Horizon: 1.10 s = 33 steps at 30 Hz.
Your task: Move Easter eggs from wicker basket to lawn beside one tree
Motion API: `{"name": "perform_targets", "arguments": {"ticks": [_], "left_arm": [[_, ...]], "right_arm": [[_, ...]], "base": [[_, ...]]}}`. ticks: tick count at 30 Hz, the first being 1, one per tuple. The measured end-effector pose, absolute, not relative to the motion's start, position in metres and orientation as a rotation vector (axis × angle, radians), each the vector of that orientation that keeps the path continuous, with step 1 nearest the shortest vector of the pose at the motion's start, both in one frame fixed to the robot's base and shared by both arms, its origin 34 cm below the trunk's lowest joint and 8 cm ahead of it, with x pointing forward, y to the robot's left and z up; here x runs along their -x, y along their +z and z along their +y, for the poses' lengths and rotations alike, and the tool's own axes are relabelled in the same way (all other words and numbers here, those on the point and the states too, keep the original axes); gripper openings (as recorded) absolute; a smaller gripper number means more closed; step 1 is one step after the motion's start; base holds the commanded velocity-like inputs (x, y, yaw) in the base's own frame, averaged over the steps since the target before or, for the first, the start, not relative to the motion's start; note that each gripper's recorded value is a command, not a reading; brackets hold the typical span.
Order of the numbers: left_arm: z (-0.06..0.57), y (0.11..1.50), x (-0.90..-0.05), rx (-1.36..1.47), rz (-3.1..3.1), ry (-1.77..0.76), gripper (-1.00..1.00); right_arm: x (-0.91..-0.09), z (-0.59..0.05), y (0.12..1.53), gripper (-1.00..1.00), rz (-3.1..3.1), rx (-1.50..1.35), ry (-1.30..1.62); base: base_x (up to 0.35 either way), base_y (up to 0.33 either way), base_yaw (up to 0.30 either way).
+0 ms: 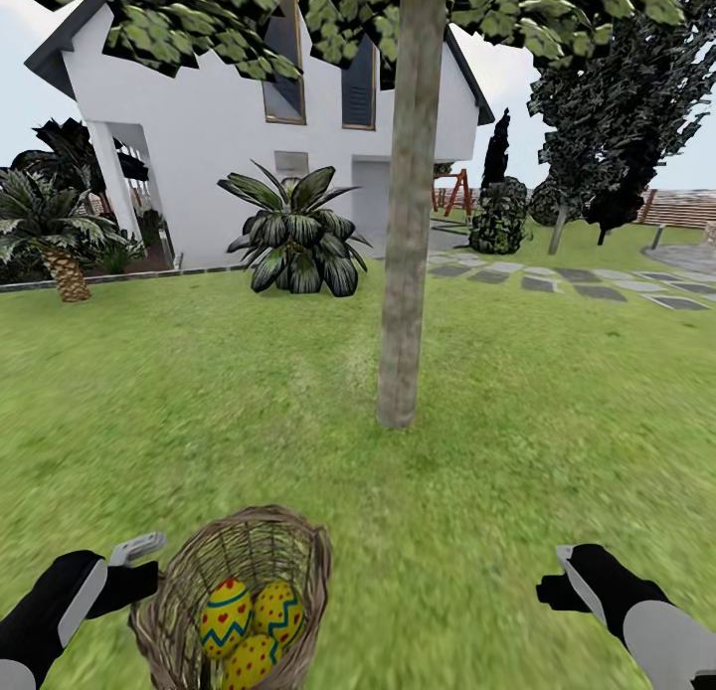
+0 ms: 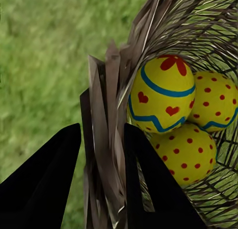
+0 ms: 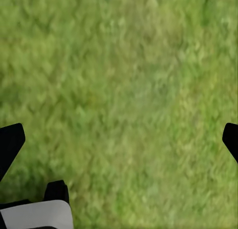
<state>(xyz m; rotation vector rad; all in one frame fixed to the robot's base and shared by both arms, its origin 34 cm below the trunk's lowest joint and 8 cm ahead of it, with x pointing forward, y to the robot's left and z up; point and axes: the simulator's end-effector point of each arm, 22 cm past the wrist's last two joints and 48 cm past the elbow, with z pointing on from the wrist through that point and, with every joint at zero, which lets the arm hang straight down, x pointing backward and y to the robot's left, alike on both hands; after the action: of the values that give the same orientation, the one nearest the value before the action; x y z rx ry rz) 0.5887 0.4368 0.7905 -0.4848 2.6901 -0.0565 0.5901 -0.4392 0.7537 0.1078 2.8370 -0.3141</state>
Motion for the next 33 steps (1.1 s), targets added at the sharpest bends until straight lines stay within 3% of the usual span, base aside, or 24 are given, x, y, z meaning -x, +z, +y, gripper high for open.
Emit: {"name": "perform_targets", "arguments": {"ticks": [33], "left_arm": [[0.435, 0.753, -0.596, 0.485, 2.697, -0.071, -1.0]], "right_arm": [[-0.6, -0.41, 0.71, 1.0, 2.845, -0.084, -0.265]], "base": [[0.0, 0.0, 0.0]]}}
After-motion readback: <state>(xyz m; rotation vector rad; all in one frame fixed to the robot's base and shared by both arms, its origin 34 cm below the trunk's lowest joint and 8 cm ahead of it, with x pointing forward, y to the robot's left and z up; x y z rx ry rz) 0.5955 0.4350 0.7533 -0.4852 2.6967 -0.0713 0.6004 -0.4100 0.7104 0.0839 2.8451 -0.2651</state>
